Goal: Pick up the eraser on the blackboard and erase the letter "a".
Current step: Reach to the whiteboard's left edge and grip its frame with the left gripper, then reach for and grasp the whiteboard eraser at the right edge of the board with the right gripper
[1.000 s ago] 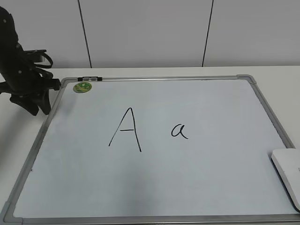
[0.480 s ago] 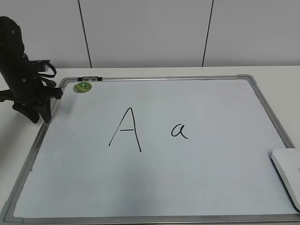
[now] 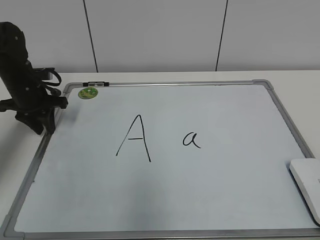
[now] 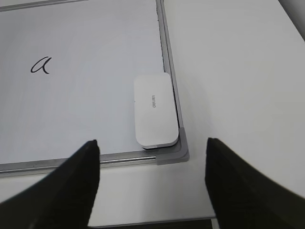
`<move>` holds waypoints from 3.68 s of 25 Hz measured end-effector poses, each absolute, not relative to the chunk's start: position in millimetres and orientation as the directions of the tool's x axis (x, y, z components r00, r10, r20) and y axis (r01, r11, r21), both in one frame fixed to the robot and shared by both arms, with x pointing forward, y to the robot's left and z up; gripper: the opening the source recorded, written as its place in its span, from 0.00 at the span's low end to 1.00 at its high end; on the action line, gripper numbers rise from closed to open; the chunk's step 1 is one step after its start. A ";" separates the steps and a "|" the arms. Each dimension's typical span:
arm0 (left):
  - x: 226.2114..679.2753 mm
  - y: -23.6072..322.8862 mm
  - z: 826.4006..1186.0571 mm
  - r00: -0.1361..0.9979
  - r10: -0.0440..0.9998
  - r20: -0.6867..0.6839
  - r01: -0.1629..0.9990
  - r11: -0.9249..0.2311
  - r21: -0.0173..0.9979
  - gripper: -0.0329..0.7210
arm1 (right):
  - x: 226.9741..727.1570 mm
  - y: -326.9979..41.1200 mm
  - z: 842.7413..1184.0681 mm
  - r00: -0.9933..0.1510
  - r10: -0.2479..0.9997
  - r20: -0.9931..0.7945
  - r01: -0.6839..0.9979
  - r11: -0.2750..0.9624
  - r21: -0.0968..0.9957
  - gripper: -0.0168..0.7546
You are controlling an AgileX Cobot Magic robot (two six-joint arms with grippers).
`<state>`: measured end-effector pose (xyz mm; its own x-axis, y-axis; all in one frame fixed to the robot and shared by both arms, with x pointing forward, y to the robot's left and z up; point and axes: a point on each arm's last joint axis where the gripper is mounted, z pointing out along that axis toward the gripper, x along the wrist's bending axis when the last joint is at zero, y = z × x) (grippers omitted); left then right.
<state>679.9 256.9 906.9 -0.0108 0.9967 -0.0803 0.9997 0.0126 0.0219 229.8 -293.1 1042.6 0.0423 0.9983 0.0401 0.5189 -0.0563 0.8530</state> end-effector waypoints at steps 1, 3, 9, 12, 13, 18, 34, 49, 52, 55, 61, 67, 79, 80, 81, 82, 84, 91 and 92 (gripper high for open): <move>679.9 256.8 906.9 -0.012 0.997 -0.082 1.000 0.013 0.022 0.31 | 229.8 -293.2 1042.5 0.043 0.998 0.039 0.519 -0.056 0.853 0.69; 679.9 256.5 906.9 -0.013 0.996 -0.085 1.000 0.015 0.021 0.26 | 229.8 -293.2 1042.5 0.043 0.998 0.039 0.519 -0.056 0.853 0.69; 679.9 256.1 906.9 -0.015 0.996 -0.089 1.000 0.017 0.021 0.15 | 229.8 -293.4 1042.5 0.044 0.998 0.037 0.519 -0.055 0.853 0.69; 679.9 256.1 906.9 -0.015 0.996 -0.089 1.000 0.017 0.021 0.14 | 229.8 -293.4 1042.5 0.044 0.998 0.037 0.519 -0.055 0.853 0.69; 679.9 256.1 906.9 -0.015 0.996 -0.089 1.000 0.017 0.021 0.14 | 229.8 -293.4 1042.5 0.044 0.998 0.037 0.519 -0.055 0.853 0.69; 680.0 256.1 906.5 -0.015 0.996 -0.089 1.000 0.017 0.021 0.14 | 229.8 -293.4 1042.5 0.044 0.998 0.037 0.519 -0.055 0.853 0.69; 680.1 255.1 906.6 -0.021 0.995 -0.100 1.000 0.023 0.021 0.14 | 308.7 -296.5 1072.6 0.028 0.998 0.060 0.805 -0.058 0.590 0.69; 680.1 254.2 906.7 -0.025 0.994 -0.110 0.999 0.027 0.020 0.14 | 410.6 -298.0 1026.6 -0.031 0.999 0.022 0.972 0.025 0.233 0.89; 680.1 254.2 906.7 -0.025 0.994 -0.110 0.999 0.027 0.020 0.14 | 430.2 -298.8 1012.1 -0.030 0.999 0.016 0.974 0.025 0.226 0.90; 680.1 254.2 906.7 -0.025 0.994 -0.110 0.999 0.027 0.020 0.14 | 445.9 -299.1 997.3 -0.029 0.999 0.016 0.976 0.025 0.217 0.90; 680.1 254.0 906.7 -0.026 0.993 -0.112 0.999 0.028 0.020 0.14 | 471.4 -299.6 977.7 -0.027 0.999 0.017 0.986 0.024 0.163 0.90; 680.1 254.0 906.7 -0.026 0.993 -0.112 0.999 0.028 0.020 0.14 | 498.5 -299.9 968.6 -0.026 0.999 0.018 0.990 0.023 0.142 0.89; 680.1 253.9 906.7 -0.027 0.993 -0.114 0.999 0.029 0.020 0.14 | 516.3 -300.2 938.0 -0.024 0.999 0.021 0.999 0.023 0.042 0.89; 680.1 253.9 906.7 -0.027 0.993 -0.114 0.999 0.029 0.020 0.14 | 516.5 -300.2 936.8 -0.024 0.999 0.022 0.999 0.023 0.038 0.89; 680.1 253.9 906.7 -0.027 0.993 -0.114 0.999 0.029 0.020 0.14 | 516.6 -300.2 935.4 -0.024 0.999 0.022 0.999 0.023 0.033 0.89; 680.1 253.9 906.7 -0.027 0.993 -0.114 0.999 0.029 0.020 0.14 | 516.8 -300.2 934.0 -0.024 0.999 0.022 0.999 0.023 0.028 0.89; 680.1 253.7 906.7 -0.028 0.993 -0.115 0.999 0.030 0.020 0.14 | 517.5 -300.2 930.0 -0.023 0.999 0.022 1.000 0.023 0.016 0.88; 680.2 253.6 906.7 -0.028 0.993 -0.117 0.999 0.031 0.021 0.14 | 518.3 -300.2 925.1 -0.023 0.999 0.023 1.000 0.023 -0.001 0.85; 680.2 253.6 906.7 -0.028 0.993 -0.117 0.999 0.031 0.021 0.14 | 518.3 -300.2 924.9 -0.023 0.999 0.023 1.000 0.023 -0.002 0.83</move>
